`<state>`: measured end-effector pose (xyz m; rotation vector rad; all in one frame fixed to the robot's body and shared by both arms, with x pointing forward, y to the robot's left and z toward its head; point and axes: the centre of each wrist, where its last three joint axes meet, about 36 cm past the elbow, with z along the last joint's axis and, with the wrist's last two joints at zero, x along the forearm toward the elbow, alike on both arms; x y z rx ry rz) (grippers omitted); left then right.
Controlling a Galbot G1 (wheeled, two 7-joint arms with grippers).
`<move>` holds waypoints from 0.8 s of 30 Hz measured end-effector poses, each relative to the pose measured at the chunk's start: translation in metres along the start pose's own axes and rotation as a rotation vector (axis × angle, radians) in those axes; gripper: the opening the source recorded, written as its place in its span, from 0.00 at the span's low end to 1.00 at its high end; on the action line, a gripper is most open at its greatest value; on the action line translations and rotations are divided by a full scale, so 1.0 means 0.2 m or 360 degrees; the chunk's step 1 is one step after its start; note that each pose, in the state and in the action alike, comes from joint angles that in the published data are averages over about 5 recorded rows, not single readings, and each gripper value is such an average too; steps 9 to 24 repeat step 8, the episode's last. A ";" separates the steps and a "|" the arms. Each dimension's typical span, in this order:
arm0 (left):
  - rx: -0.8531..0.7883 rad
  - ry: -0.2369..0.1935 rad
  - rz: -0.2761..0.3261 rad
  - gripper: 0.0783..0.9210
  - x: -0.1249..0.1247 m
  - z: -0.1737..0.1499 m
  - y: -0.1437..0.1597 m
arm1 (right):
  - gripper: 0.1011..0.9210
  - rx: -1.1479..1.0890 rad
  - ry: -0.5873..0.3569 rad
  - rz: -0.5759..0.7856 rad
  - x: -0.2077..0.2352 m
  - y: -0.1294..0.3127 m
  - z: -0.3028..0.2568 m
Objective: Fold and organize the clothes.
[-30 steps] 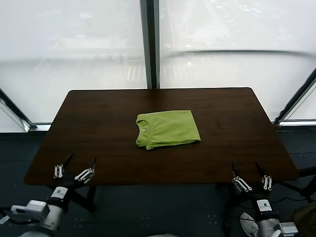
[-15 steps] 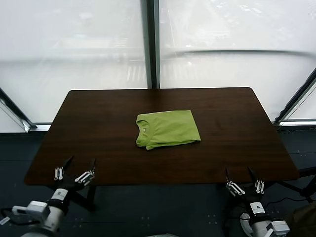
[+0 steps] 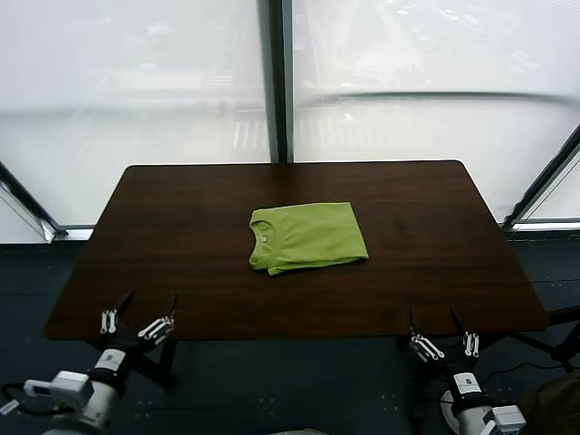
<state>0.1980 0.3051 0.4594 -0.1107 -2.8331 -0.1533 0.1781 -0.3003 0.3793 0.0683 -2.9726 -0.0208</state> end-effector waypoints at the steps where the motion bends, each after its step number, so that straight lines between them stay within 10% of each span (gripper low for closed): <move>1: 0.0005 0.0001 0.0003 0.98 0.00 0.00 0.00 | 0.98 0.0000 0.0002 -0.0002 0.00 0.00 0.00; 24: 0.0015 0.0009 0.0008 0.98 -0.01 0.00 0.01 | 0.98 -0.0009 0.0013 -0.0003 -0.01 0.01 0.00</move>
